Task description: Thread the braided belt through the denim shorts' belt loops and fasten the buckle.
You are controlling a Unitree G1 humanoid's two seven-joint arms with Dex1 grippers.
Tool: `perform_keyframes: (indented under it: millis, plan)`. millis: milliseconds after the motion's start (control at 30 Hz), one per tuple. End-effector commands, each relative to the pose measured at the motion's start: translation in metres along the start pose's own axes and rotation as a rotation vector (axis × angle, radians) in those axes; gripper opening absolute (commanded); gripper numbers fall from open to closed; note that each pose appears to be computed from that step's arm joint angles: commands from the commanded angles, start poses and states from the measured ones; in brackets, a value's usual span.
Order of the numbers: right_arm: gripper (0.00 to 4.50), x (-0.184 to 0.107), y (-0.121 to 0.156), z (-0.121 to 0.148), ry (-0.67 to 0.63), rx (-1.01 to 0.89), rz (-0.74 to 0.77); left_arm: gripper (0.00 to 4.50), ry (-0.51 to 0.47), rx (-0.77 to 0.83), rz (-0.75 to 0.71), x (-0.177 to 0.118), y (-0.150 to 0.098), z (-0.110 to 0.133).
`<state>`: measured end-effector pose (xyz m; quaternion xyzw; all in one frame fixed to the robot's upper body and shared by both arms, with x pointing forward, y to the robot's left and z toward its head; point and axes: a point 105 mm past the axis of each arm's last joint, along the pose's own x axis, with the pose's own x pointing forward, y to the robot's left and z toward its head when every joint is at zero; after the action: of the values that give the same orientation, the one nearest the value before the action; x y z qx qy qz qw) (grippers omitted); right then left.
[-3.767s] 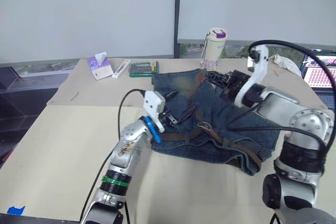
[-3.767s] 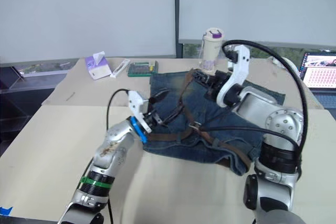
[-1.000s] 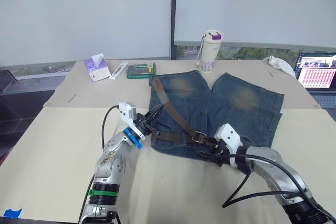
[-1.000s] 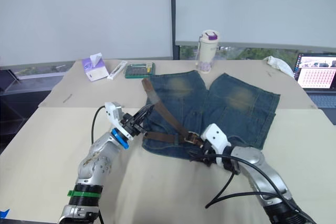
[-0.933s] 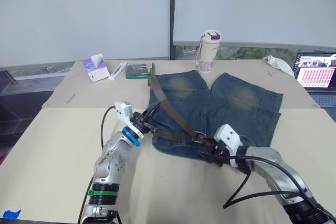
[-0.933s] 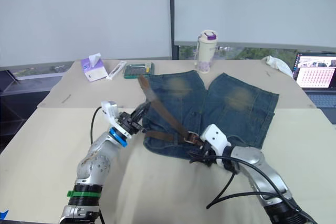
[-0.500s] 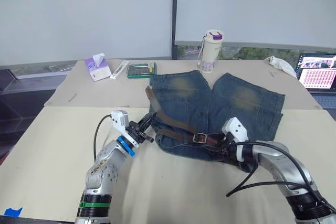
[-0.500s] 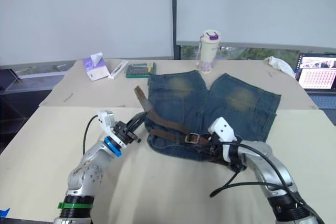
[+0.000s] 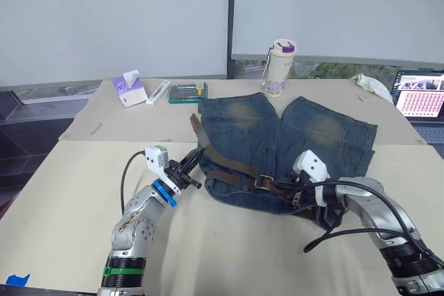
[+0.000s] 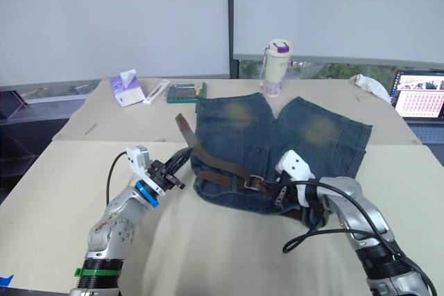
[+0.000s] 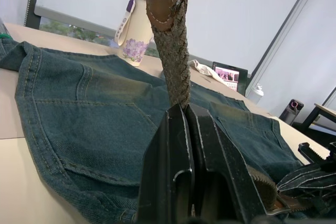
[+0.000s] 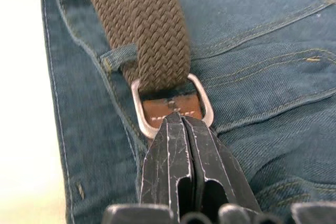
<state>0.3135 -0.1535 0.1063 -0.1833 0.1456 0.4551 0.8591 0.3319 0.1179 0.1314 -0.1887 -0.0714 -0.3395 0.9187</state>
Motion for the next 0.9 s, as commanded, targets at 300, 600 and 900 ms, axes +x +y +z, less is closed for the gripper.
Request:
perform_keyframes:
  millis: [300, 600, 900]
  plan:
    - [0.03, 0.007, -0.004, 0.013, -0.046, -0.054, -0.028, 0.0, 0.026, 0.081, -0.04, 0.005, -0.012, -0.002]
    - [0.03, 0.02, -0.004, 0.016, -0.061, -0.074, -0.027, 0.0, 0.048, 0.084, -0.058, 0.003, -0.014, -0.006]
    - [0.03, 0.03, 0.0, 0.01, -0.045, -0.096, 0.001, 0.0, 0.026, 0.133, 0.056, -0.003, 0.009, 0.004]
